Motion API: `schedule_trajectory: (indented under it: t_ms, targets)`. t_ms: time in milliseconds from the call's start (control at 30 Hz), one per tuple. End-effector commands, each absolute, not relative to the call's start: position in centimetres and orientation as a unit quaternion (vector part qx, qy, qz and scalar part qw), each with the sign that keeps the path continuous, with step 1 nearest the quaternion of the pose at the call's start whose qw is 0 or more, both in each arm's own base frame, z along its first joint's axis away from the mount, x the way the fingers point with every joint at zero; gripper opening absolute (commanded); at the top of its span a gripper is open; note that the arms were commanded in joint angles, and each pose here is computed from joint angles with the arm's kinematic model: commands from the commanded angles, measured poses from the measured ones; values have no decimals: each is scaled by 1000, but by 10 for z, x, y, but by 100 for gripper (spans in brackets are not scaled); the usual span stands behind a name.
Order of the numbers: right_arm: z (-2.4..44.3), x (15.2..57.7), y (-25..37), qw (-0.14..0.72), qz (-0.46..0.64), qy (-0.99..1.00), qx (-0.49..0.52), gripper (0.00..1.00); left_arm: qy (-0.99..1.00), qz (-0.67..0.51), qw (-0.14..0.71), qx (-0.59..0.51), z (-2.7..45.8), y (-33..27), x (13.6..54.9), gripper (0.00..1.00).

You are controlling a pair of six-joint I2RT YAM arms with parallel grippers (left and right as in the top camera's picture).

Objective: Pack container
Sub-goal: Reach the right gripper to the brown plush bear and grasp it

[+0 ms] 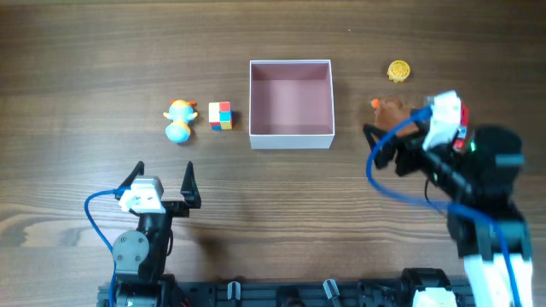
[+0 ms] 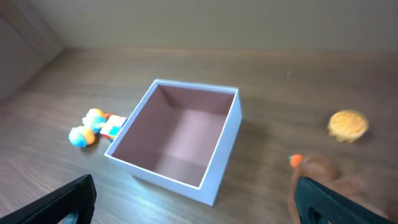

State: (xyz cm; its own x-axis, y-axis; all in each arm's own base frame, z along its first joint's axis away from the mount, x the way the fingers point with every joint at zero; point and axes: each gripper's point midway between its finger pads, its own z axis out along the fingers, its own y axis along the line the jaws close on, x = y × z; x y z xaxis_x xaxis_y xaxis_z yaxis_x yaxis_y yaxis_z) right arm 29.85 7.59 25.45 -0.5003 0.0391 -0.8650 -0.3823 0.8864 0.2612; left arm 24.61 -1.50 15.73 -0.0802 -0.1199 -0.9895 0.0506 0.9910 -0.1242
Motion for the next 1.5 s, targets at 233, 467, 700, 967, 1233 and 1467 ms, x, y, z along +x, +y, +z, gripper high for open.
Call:
schedule_trajectory:
  t_ms: [233, 467, 700, 967, 1233, 1467]
  targets:
    - [178, 341, 14, 293, 83, 949, 81, 100, 732, -61, 678, -15, 157, -16, 246, 100]
    - [160, 382, 10, 233, 62, 969, 61, 100, 732, -61, 678, -15, 157, -16, 246, 100]
    - [146, 407, 5, 251, 44, 966, 34, 100, 732, -61, 678, -15, 157, -16, 246, 100]
    - [143, 403, -4, 242, 8, 970, 7, 100, 732, -61, 678, -15, 157, -16, 246, 100]
    - [116, 404, -4, 209, -2, 977, -44, 100, 732, -61, 678, -14, 157, -16, 246, 100]
    - [73, 403, -19, 154, -37, 987, -5, 100, 732, -61, 678, -15, 157, -16, 246, 100]
